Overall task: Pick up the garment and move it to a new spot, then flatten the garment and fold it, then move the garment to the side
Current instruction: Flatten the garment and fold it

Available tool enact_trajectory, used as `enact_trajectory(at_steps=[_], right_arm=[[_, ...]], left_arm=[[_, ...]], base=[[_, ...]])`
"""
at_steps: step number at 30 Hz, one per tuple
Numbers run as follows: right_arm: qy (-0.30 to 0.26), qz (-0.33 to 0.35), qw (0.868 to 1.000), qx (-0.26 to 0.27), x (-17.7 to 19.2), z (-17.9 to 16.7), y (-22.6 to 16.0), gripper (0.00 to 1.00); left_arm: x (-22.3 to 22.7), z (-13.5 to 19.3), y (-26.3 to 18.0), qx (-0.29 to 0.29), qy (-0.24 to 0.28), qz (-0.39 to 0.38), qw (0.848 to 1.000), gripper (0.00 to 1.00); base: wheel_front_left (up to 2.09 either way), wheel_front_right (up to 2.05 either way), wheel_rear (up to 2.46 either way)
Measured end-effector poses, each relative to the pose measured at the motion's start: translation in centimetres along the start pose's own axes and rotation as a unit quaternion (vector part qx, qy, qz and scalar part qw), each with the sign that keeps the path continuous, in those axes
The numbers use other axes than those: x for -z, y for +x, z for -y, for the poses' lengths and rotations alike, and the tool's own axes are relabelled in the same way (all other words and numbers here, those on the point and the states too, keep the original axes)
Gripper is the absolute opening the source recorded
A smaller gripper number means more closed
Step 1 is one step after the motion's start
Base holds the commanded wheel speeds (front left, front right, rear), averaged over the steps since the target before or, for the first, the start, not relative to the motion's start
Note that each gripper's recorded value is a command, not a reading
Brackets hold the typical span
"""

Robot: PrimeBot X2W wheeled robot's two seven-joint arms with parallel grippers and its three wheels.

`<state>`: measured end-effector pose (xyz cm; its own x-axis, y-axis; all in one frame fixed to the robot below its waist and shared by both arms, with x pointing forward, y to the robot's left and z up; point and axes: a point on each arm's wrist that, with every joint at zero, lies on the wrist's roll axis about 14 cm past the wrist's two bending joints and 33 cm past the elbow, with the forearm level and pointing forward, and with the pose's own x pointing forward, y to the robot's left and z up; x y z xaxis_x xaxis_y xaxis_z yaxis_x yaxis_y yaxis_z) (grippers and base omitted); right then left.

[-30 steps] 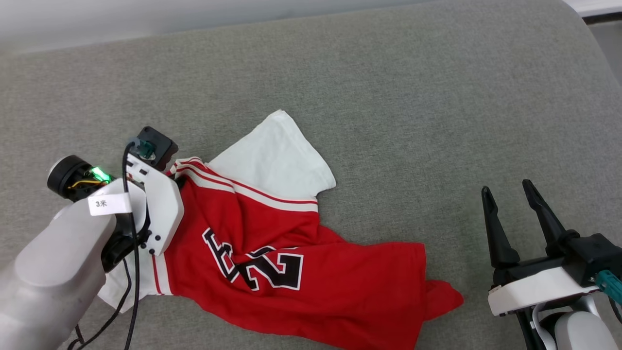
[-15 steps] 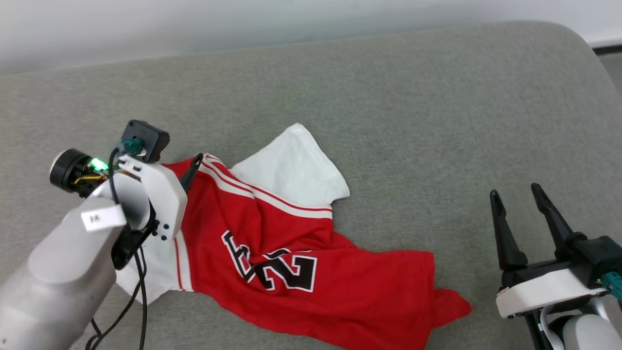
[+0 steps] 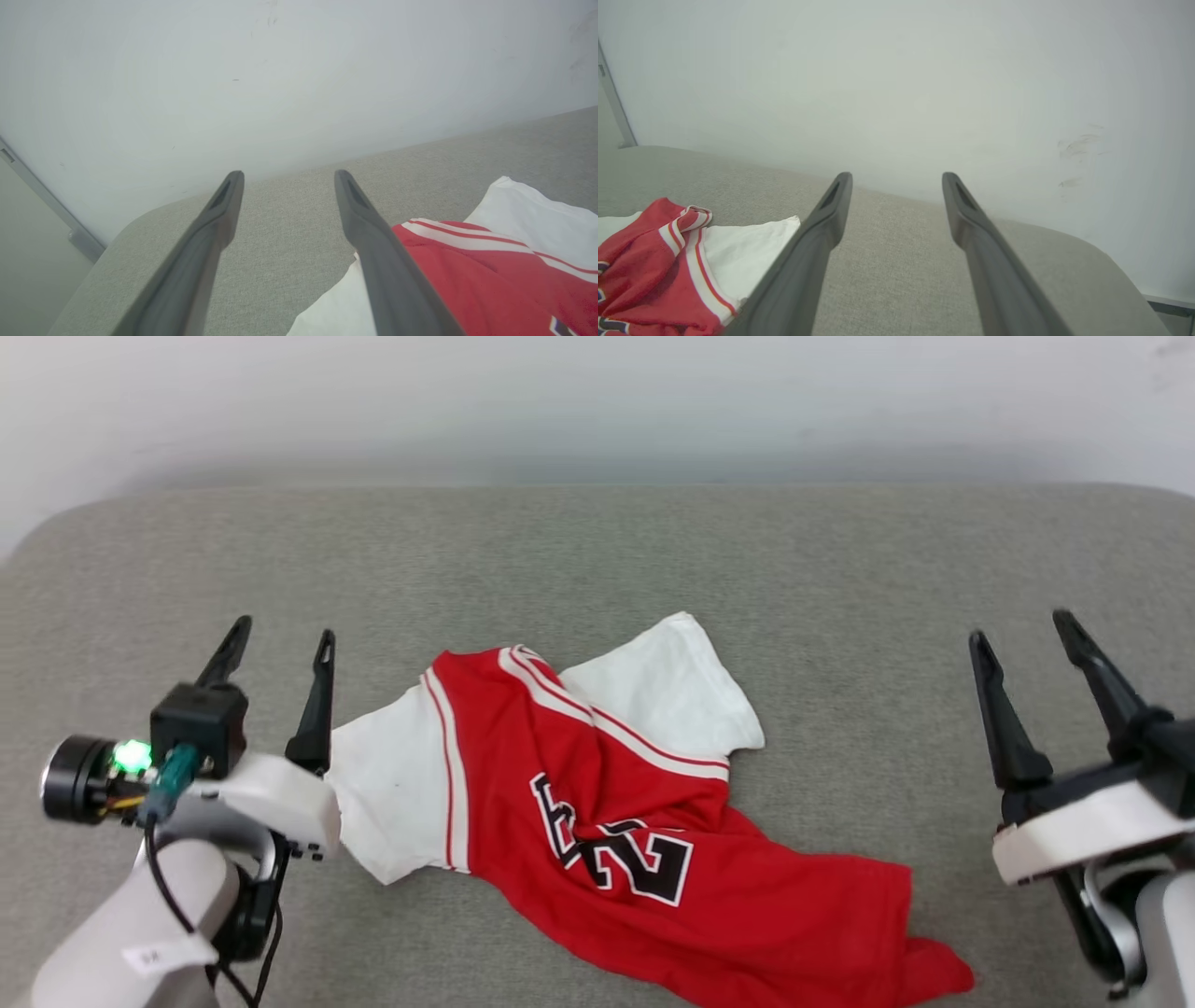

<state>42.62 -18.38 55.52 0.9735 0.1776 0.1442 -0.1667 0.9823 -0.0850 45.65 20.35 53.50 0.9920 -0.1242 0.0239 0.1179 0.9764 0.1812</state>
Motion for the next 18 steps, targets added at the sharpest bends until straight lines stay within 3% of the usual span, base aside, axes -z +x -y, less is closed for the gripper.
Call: enact_trajectory(at_steps=[5, 11, 14, 18], right_arm=[[-0.005, 0.025, 0.998, -0.056, -2.8, -2.3, 3.2, 1.0], [-0.022, -0.029, 0.988, -0.15, -3.1, -6.2, 7.3, 1.0], [-0.04, -0.099, 0.975, -0.197, -1.3, -8.0, 8.8, 1.0], [-0.066, -0.204, 0.945, -0.248, 1.9, -10.1, 10.3, 1.0]], left_arm=[[-1.6, -1.9, -3.2, -0.068, 0.001, 0.034, 0.997, 1.0], [-1.8, -2.4, -6.5, -0.119, -0.003, 0.049, 0.992, 1.0], [-1.2, -2.4, -7.6, -0.137, -0.012, 0.044, 0.99, 1.0], [-0.3, -2.5, -8.2, -0.153, -0.024, 0.034, 0.987, 1.0]], base=[[0.0, 0.0, 0.0], [0.0, 0.0, 0.0], [0.0, 0.0, 0.0], [0.0, 0.0, 0.0]])
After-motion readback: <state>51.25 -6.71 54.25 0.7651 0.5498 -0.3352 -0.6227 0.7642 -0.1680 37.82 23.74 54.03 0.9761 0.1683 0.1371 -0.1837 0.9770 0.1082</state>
